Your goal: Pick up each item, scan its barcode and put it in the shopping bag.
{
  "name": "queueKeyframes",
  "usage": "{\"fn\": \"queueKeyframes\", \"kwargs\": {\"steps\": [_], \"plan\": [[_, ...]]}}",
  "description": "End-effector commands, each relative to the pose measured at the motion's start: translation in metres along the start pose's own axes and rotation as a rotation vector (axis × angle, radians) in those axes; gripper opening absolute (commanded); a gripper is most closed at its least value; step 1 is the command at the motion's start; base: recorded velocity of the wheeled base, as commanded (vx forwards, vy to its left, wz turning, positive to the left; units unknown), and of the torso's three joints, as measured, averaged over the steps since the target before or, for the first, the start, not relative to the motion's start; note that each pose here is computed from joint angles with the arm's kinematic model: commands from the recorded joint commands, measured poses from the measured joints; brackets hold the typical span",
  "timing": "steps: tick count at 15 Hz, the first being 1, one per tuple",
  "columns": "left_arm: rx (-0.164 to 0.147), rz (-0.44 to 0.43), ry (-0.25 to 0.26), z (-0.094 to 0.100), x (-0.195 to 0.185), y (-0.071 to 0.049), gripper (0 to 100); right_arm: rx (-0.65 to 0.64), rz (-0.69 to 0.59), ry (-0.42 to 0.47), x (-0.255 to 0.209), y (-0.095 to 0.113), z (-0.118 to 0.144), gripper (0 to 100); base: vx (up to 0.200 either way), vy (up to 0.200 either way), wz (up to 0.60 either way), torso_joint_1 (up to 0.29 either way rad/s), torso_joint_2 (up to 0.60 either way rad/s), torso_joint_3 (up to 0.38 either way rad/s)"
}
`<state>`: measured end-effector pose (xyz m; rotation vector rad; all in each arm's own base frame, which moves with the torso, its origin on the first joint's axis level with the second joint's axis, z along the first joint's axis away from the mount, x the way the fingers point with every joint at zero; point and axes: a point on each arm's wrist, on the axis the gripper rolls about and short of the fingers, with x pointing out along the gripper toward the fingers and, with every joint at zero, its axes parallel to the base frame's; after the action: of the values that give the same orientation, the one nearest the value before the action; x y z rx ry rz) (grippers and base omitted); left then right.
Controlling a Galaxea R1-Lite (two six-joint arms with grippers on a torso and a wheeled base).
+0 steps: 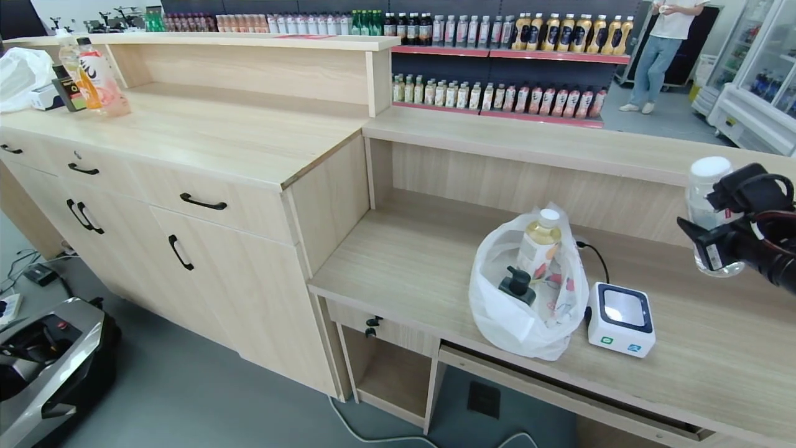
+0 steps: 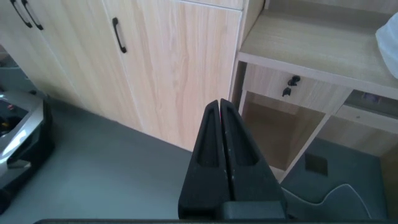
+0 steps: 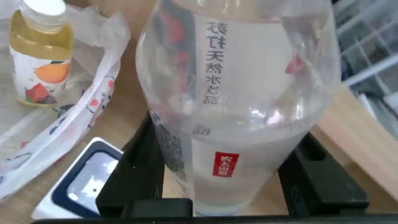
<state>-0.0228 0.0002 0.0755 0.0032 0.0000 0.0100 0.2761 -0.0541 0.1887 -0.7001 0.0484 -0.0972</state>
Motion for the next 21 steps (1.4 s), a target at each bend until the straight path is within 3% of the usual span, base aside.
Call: {"fn": "queueKeyframes", "kwargs": {"steps": [1, 9, 12, 21], "plan": [[0.0, 0.001, 0.0, 0.0, 0.0, 0.0, 0, -0.046, 0.049, 0.011, 0.008, 0.001, -0.024, 0, 0.0, 0.0, 0.0, 0.0, 0.0, 0.0], [0.0, 0.001, 0.0, 0.0, 0.0, 0.0, 0, -0.133, 0.31, -0.143, 0.014, 0.009, -0.076, 0, 0.0, 0.0, 0.0, 0.0, 0.0, 0.0], [0.0, 0.001, 0.0, 0.0, 0.0, 0.0, 0, -0.126, 0.341, -0.152, 0.019, 0.014, -0.087, 0, 0.0, 0.0, 0.0, 0.0, 0.0, 0.0], [0.0, 0.001, 0.0, 0.0, 0.0, 0.0, 0, -0.145, 0.405, -0.297, 0.046, 0.023, -0.087, 0, 0.0, 0.0, 0.0, 0.0, 0.0, 0.0]]}}
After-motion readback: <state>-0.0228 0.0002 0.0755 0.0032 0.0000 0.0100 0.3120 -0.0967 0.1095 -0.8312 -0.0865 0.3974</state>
